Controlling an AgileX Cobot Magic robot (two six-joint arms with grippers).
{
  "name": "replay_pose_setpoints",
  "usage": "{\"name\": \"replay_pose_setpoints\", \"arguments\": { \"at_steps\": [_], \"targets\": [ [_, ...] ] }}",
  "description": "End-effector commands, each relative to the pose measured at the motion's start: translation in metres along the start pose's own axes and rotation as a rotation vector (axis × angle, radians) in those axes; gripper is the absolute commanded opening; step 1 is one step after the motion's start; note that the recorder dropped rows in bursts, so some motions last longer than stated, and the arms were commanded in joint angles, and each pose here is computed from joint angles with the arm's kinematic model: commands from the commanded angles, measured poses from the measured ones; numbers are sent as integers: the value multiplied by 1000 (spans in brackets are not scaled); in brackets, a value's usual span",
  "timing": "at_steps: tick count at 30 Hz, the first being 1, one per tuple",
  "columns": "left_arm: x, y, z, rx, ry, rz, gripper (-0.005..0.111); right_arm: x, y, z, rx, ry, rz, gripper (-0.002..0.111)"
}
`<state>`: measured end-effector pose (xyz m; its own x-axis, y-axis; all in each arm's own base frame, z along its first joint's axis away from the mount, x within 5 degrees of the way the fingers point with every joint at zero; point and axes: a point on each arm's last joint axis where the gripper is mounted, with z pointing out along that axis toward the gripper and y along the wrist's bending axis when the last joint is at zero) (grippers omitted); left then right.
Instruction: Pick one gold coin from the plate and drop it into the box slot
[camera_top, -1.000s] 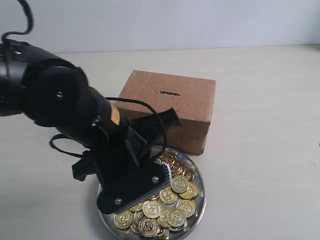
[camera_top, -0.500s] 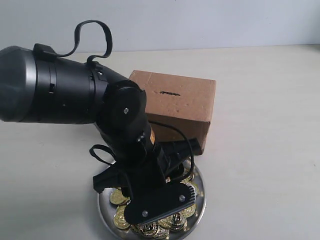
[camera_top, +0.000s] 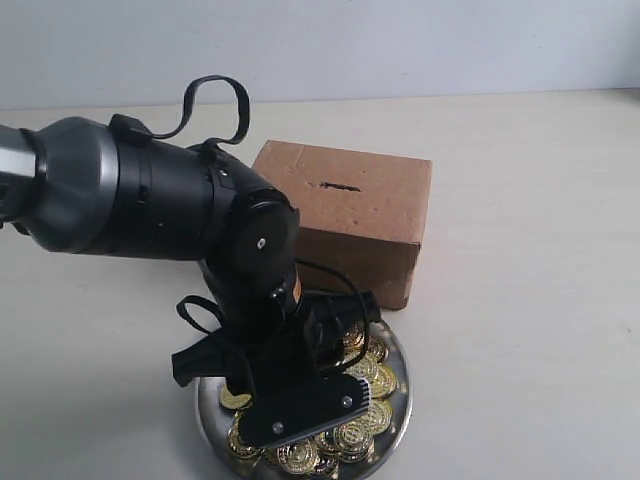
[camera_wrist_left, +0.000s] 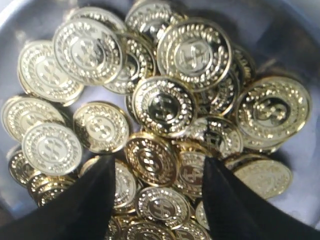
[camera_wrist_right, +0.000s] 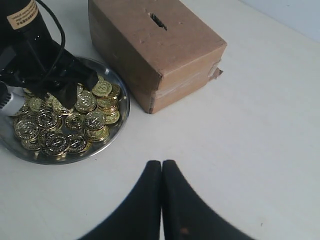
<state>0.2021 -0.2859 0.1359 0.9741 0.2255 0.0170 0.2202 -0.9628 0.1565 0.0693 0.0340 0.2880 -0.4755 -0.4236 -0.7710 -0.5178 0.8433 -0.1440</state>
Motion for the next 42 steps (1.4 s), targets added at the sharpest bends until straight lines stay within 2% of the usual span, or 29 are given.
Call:
{"name": "replay_pose_setpoints", "arguments": {
  "at_steps": [1,12,19,35,40,42],
  "targets": [
    [8,-2,1,8,11,-27,49,0,0,0,1,-19,-4,0],
    [11,5,-3,-21,24,-26,45,0,0,0,1,-19,-4,0],
    [10,3,7,24,3,-27,44,0,0,0,1,-19,-4,0],
    [8,2,8,48,-9,-15,44,0,0,0,1,-21,-4,0],
    [8,1,7,55,-12,-15,27,0,0,0,1,-21,-4,0],
    [8,1,7,55,-12,-15,27,0,0,0,1,-21,-4,0]
  ]
}}
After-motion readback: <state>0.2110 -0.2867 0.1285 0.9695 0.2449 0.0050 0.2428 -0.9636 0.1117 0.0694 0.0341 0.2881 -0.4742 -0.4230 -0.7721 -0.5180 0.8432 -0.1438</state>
